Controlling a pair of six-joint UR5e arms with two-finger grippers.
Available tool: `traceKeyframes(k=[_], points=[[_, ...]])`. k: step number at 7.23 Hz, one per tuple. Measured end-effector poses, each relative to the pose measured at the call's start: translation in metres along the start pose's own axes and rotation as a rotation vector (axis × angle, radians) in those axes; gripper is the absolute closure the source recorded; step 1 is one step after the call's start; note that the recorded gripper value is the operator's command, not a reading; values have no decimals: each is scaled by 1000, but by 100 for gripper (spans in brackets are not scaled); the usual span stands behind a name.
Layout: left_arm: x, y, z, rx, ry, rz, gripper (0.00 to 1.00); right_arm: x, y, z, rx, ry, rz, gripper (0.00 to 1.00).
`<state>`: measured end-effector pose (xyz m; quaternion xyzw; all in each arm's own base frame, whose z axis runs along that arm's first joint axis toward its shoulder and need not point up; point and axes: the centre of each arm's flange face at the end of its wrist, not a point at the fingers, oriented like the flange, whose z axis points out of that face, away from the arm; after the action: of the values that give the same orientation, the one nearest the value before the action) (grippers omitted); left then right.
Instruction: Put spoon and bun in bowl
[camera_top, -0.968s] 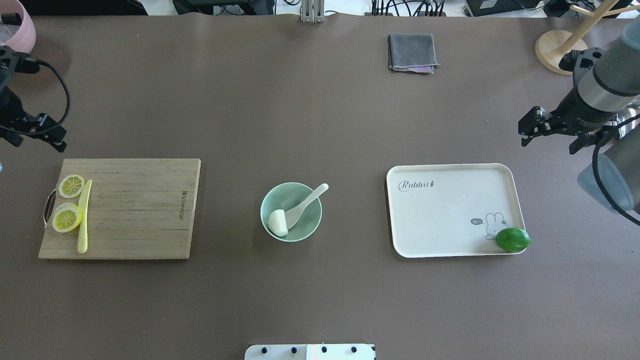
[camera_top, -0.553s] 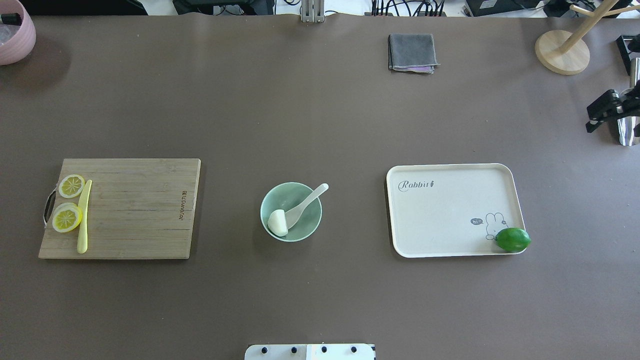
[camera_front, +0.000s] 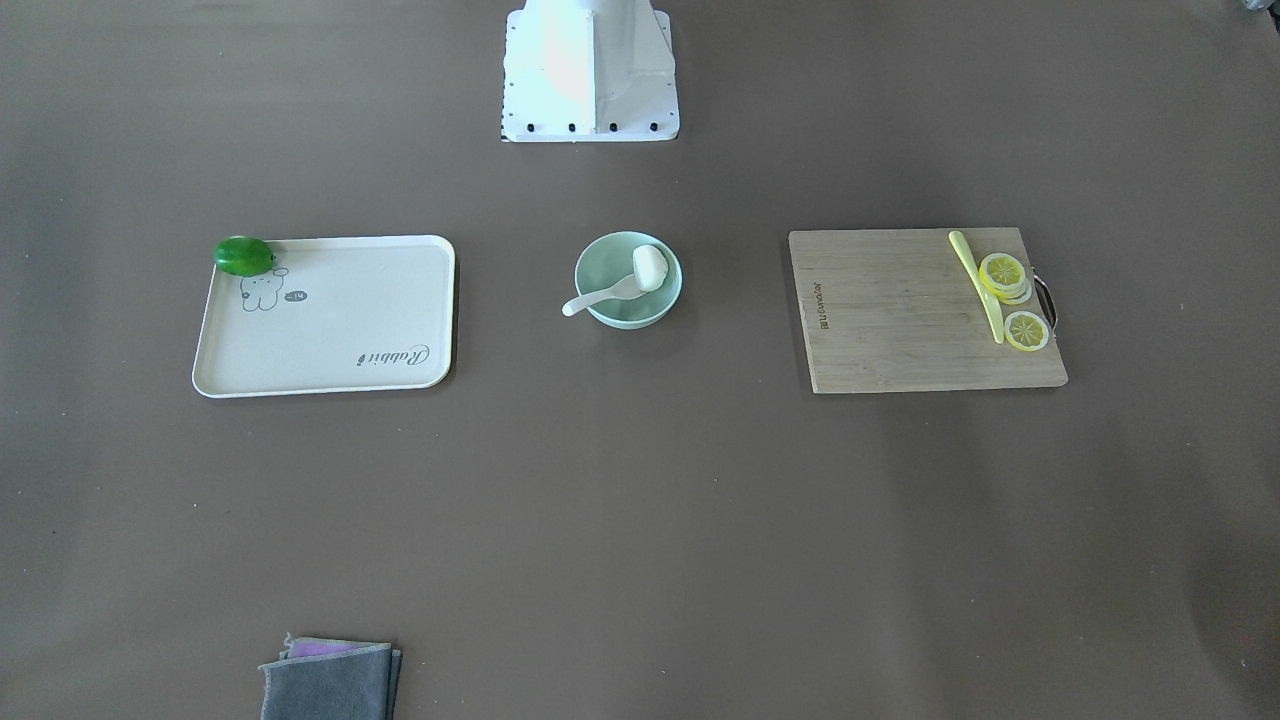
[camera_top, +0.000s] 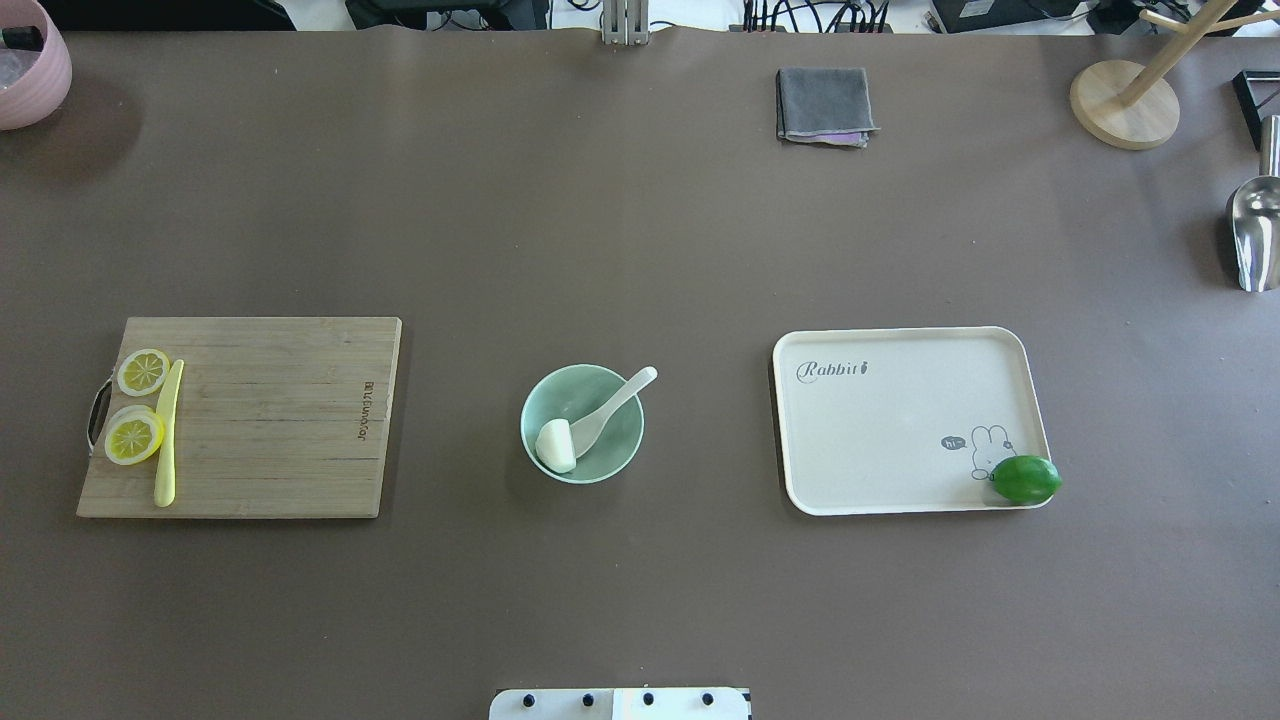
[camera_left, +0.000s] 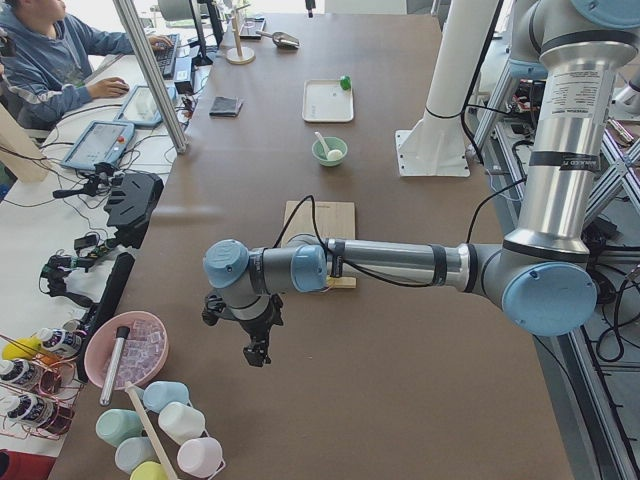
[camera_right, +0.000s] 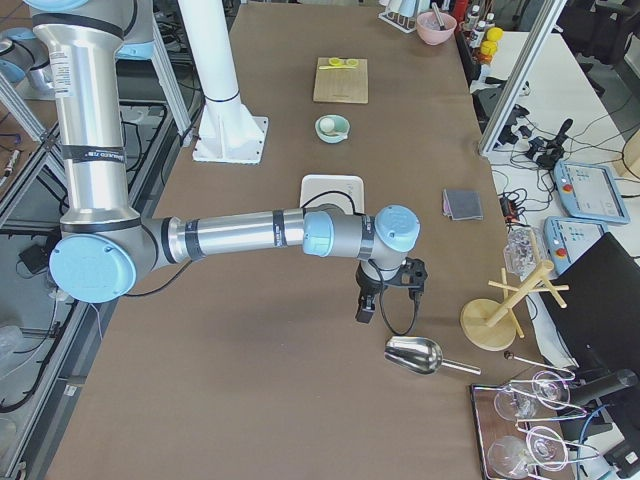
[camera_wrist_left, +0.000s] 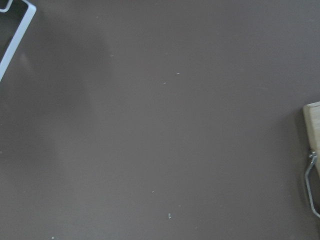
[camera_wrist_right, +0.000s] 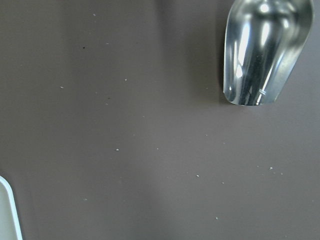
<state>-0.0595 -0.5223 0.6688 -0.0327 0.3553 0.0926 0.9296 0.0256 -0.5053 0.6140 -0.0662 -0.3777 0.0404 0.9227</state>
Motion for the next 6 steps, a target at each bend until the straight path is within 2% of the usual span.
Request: traceKeyframes(k=[2,6], points=[[-27,13,-11,27,5,-60,2,16,4,3,-6,-1,22,0],[-30,15,-14,33,4,-70,2,19,6,4,-9,-1,28,0]])
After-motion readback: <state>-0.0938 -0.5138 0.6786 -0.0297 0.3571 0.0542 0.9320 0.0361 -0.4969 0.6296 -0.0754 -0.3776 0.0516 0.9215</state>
